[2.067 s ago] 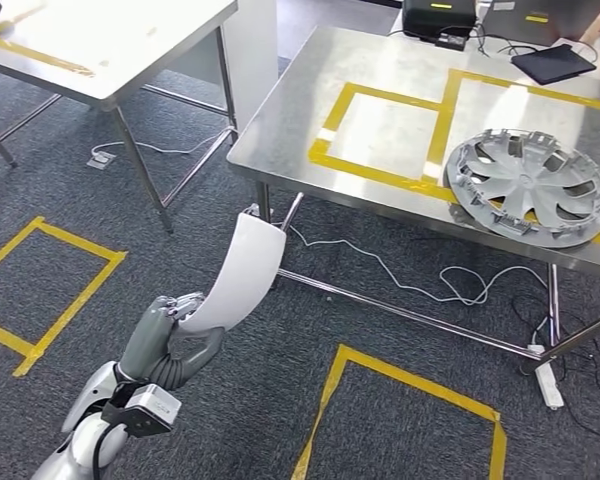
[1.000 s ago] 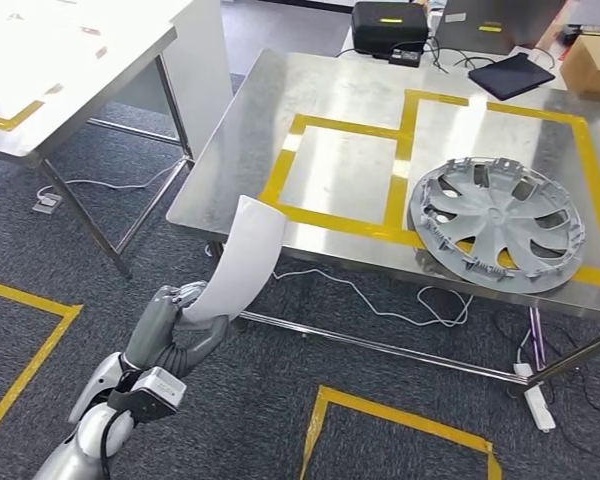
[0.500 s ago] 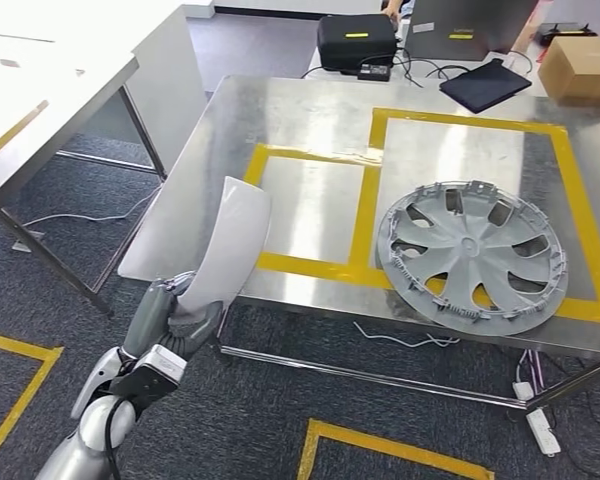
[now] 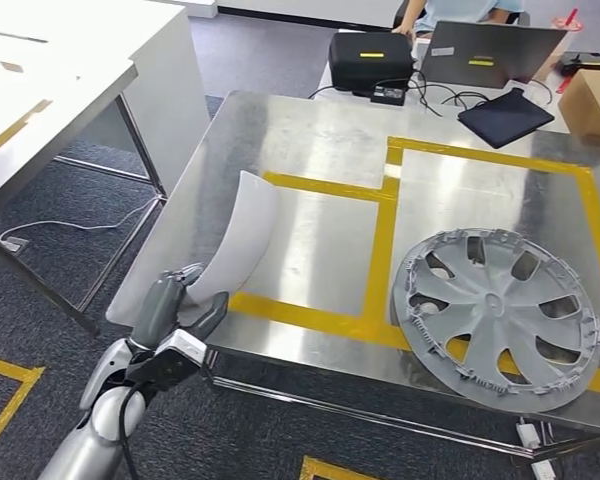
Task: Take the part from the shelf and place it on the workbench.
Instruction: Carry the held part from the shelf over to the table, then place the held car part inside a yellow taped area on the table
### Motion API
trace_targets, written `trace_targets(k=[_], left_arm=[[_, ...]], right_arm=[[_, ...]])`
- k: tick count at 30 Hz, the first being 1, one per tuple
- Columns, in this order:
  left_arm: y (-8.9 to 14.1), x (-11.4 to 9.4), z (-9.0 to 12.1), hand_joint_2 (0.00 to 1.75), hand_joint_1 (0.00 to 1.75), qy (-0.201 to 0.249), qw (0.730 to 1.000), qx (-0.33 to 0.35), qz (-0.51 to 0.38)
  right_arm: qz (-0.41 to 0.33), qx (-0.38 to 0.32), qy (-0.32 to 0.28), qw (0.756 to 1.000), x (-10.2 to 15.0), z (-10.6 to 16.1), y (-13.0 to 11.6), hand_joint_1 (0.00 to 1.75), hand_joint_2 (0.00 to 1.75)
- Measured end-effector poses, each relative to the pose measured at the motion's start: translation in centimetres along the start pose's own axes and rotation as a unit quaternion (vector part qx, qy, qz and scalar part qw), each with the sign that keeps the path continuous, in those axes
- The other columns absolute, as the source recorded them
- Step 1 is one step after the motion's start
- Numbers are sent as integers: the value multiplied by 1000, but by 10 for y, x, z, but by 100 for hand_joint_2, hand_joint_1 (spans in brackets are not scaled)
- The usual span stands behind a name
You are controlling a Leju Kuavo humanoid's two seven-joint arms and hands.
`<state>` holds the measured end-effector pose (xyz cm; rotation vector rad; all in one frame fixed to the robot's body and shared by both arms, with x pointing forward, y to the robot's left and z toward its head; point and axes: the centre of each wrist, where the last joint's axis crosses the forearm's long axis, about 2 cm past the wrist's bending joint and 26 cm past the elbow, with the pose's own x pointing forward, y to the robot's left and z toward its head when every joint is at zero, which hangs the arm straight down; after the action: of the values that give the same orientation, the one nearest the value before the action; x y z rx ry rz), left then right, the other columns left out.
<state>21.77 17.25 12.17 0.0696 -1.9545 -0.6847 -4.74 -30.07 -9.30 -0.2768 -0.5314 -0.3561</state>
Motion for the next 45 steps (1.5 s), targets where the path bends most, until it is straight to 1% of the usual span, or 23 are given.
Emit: trace_targets(k=[4, 9, 18, 22, 25, 32, 38, 42, 45], left_arm=[[-3, -2, -4, 175, 175, 11, 1000, -16, -18], [-4, -1, -13, 175, 175, 10, 999, -28, -33], [-9, -9, -18, 175, 175, 37, 996, -48, -63], [-12, -10, -22, 175, 175, 55, 993, -54, -94], [-14, -10, -25, 175, 175, 61, 989, -55, -127], [-20, -12, -32, 175, 175, 60, 982, -73, -164], [-31, -8, -47, 175, 175, 46, 972, -106, -203], [-40, -2, -58, 175, 0, 28, 970, -129, -207], [-47, 4, -63, 175, 0, 13, 968, -144, -206]], right_arm=[[6, 4, 6, 1000, -2, 1, 0, 0, 175], [11, 11, 6, 1000, -1, 0, 1, 0, 175], [16, 18, 4, 1000, 1, -1, 2, 0, 175], [18, 18, 5, 1000, 2, -1, 2, 0, 175], [21, 20, 6, 1000, 2, -1, 2, 0, 175], [27, 23, 7, 999, 2, -1, 2, 0, 175], [36, 27, 5, 999, 3, -2, 2, 0, 175], [39, 24, 3, 999, 3, -2, 2, 0, 0], [39, 23, 2, 999, 3, -2, 3, 0, 0]])
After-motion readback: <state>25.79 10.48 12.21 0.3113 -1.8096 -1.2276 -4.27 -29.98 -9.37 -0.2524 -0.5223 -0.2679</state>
